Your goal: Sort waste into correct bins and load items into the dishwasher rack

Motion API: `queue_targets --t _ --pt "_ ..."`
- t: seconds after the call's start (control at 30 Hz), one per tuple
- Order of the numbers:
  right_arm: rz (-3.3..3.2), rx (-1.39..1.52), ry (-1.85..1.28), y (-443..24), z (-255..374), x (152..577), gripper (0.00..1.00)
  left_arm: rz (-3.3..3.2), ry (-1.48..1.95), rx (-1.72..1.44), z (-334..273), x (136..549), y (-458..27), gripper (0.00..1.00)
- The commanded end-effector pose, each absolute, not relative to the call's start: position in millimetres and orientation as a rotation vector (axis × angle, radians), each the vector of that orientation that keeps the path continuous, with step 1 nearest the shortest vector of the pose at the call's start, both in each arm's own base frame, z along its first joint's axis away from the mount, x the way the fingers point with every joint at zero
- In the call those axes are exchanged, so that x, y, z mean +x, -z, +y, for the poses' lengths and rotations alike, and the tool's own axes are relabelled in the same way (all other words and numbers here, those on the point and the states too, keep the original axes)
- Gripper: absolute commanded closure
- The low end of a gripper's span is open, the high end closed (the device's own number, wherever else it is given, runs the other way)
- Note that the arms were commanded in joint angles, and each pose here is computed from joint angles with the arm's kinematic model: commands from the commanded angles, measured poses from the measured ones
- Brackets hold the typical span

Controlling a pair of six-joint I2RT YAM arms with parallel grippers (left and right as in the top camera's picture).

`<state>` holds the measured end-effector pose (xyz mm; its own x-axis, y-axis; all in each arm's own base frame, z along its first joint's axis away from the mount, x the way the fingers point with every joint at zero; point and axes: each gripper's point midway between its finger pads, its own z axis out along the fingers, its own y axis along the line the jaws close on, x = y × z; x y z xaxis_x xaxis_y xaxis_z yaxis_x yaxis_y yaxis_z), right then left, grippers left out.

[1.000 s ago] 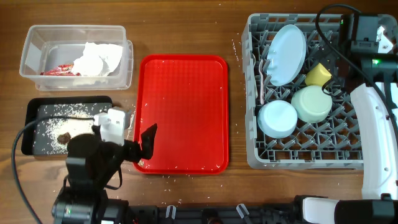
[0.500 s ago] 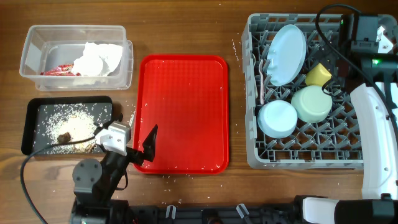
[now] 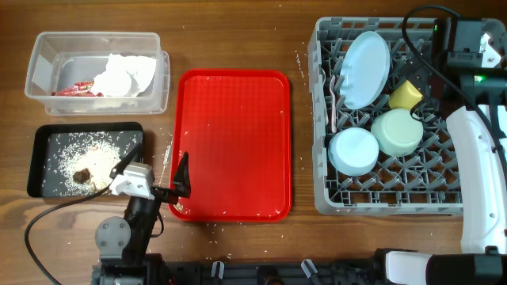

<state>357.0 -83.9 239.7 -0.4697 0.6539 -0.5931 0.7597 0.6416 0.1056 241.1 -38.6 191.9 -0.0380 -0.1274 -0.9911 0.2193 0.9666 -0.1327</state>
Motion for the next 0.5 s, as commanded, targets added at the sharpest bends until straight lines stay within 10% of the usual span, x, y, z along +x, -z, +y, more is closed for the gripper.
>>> queue_targets --t 0.0,0.47 --pt "2.253 1.120 0.230 -237.1 -85.0 358.8 0.00 1.553 0.288 -0.004 -30.4 244.0 -182.4 0.00" --pt "2.253 1.120 0.230 -237.1 -85.2 358.8 0.00 1.639 0.256 -0.079 -19.9 245.0 -159.2 0.00"
